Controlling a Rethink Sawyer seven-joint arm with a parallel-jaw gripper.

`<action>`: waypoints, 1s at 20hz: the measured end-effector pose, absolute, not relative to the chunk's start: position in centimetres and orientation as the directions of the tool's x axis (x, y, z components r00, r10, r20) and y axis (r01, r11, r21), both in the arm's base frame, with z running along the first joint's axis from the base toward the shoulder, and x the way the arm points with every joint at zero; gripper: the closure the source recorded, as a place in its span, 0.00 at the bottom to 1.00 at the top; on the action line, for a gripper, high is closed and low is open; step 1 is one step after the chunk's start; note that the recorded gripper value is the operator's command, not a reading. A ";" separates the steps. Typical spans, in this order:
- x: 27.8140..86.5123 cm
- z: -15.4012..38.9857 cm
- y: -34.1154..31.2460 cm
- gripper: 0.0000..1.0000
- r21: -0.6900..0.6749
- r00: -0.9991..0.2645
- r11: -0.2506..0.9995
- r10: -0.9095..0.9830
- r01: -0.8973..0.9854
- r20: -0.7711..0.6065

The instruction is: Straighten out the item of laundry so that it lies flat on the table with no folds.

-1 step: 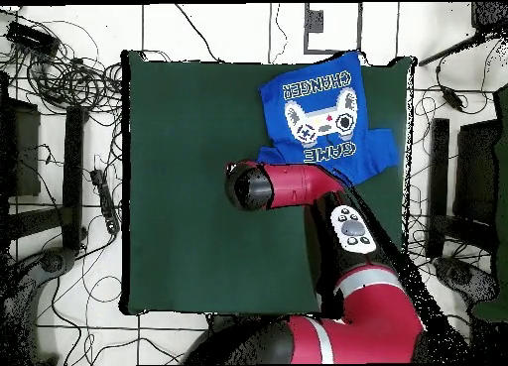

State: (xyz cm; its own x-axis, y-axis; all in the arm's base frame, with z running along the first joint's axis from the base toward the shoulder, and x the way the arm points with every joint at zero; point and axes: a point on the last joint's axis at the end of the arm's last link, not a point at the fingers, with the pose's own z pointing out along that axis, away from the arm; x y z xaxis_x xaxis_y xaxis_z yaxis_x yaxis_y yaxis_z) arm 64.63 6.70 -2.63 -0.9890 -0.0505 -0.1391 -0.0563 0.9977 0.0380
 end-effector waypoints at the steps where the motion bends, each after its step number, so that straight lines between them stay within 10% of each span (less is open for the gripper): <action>1: 64.6 -2.6 6.7 0.00 0.037 -0.989 0.998 -0.051 -0.057 -0.140; 20: 65.2 1.3 2.7 0.00 -0.006 -0.984 1.000 -0.017 -0.016 -0.177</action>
State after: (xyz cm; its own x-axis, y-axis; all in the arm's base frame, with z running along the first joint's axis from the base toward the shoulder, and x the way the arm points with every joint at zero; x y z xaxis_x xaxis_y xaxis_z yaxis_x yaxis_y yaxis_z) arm 65.24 2.66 1.26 -0.9840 -0.0168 -0.1771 -0.0160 0.9999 -0.0057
